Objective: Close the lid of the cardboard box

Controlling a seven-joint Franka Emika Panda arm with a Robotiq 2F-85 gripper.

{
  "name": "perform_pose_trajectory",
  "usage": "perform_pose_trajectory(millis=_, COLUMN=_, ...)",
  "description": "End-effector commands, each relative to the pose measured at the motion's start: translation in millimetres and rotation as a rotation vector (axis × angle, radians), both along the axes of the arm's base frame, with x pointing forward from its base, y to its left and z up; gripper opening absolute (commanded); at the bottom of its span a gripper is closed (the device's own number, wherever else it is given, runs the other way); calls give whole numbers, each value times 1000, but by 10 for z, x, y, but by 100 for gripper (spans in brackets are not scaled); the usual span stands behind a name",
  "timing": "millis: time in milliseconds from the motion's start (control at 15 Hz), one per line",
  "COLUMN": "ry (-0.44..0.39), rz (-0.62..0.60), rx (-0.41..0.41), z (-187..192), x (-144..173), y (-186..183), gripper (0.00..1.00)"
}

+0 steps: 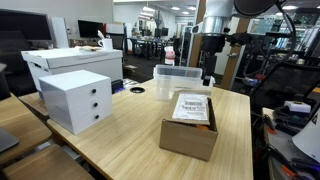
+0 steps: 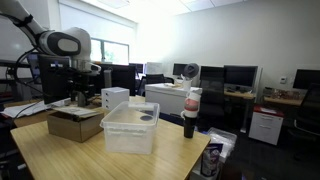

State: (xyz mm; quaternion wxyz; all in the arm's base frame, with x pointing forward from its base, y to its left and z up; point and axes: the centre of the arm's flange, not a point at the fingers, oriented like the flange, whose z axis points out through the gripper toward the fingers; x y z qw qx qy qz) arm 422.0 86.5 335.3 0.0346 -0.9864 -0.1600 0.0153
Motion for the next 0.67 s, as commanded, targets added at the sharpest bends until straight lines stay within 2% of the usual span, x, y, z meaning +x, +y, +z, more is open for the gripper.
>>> perform_pose_trajectory(millis=0, ry=23, rz=124, rx=8, z=274, x=40, y=-24, gripper=100)
perform_pose_trajectory(millis=267, ry=15, rz=200, rx=16, z=546, x=141, y=-76, gripper=100)
perform_pose_trajectory(millis=600, ry=-49, rz=235, rx=30, z=971, x=242, y=-274, gripper=100)
